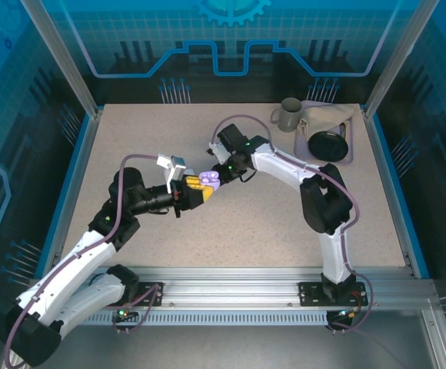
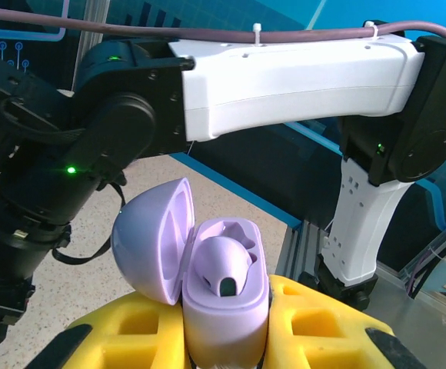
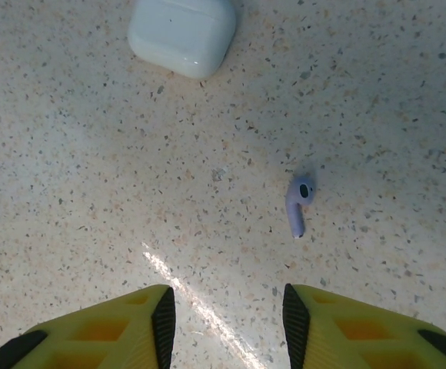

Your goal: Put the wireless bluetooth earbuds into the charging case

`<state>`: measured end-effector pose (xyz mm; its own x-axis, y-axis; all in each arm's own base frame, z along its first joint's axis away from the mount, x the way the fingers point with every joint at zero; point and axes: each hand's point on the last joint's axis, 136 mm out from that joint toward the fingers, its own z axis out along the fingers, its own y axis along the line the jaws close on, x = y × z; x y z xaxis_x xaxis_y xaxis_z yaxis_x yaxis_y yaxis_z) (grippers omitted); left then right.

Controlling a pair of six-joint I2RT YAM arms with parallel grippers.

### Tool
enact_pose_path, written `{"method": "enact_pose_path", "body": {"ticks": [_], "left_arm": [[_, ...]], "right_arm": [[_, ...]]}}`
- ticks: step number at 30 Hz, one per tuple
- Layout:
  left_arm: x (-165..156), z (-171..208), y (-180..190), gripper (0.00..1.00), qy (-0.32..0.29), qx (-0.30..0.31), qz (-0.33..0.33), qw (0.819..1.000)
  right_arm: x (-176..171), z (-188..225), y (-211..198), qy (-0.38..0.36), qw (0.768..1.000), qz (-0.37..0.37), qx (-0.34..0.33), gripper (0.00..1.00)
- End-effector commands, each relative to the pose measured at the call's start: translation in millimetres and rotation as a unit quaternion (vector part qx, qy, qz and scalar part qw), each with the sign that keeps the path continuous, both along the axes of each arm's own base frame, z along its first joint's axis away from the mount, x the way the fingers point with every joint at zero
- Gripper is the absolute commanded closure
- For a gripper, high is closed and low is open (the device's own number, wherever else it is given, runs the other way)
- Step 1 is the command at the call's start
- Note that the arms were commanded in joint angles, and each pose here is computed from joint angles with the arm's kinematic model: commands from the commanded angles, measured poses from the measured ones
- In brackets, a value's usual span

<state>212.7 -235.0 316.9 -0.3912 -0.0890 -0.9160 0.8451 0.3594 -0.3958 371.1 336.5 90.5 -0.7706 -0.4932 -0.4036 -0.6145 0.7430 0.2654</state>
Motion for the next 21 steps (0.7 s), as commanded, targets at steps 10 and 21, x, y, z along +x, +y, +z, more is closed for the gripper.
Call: {"method": "enact_pose_path", "body": {"ticks": [10,21], "left_arm": [[2,-2,3,0.86,-0.007,0.006,0.008,1.000],[2,-2,3,0.86,-0.009,0.005,0.006,1.000]], "right_arm": [[6,-29,10,0.018,0.997,0.010,-0.078,0.57],[14,-51,13,0.027,0.993,0.014,-0.115,0.57]]}}
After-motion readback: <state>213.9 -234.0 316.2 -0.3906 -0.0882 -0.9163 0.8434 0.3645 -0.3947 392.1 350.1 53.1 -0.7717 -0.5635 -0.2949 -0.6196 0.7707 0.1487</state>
